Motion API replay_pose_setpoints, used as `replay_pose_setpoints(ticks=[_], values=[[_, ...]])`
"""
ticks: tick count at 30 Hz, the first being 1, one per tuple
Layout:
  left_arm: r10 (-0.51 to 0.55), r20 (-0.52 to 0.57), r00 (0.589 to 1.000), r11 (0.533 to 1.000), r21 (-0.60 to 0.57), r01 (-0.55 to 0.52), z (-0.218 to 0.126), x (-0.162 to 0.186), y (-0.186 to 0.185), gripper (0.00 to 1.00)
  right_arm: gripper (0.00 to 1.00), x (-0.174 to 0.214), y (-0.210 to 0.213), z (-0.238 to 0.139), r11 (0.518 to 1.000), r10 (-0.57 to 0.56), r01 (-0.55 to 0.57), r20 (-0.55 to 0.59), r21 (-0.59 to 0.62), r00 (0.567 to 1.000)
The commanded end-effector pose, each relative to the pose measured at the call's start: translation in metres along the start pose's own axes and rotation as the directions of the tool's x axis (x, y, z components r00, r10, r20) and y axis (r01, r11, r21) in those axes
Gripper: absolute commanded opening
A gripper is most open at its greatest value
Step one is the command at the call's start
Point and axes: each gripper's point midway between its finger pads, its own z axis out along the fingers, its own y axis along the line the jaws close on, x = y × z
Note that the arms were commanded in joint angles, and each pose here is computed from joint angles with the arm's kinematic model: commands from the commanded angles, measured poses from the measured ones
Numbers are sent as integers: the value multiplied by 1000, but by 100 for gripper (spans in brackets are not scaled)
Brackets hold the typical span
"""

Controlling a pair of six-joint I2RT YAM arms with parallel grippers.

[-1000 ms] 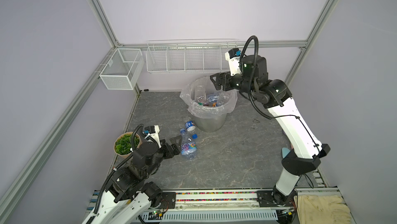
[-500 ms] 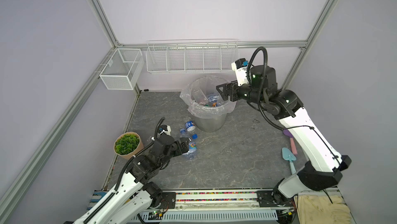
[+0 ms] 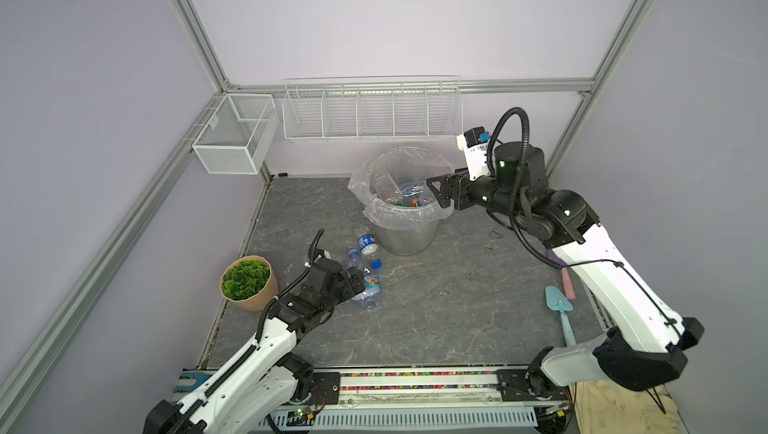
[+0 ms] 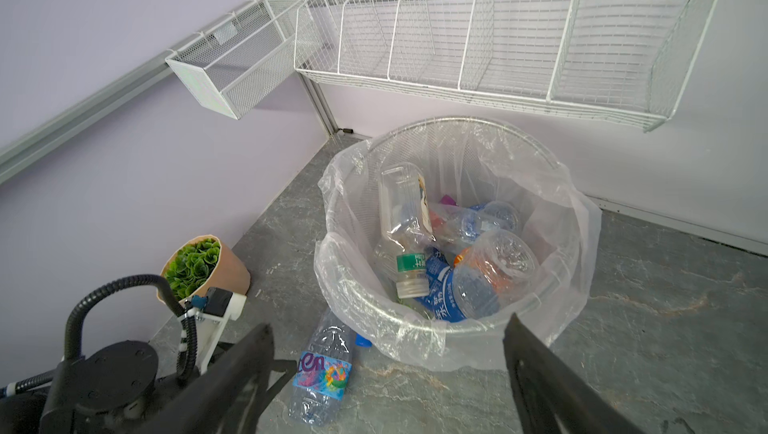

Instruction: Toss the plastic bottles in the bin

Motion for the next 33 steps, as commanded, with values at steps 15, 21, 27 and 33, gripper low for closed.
replay_pose_setpoints(ticks=[15, 21, 27, 33], values=[[-118, -80, 990, 985, 117, 127, 52, 16, 5, 92, 89, 15, -25, -5, 998, 40, -41, 11, 44, 999], [-136, -148, 980, 985, 84, 150, 68, 27, 8, 88, 89, 19, -31, -6, 997, 50, -50, 7, 53, 999], [-124, -205, 971, 980, 126, 152, 78, 33, -3, 74, 89, 21, -34, -7, 997, 63, -63, 8, 52, 998], [-125, -202, 971, 985, 93, 146, 81, 34, 4, 41, 89, 24, -36, -10, 996, 64, -64, 10, 56, 998]])
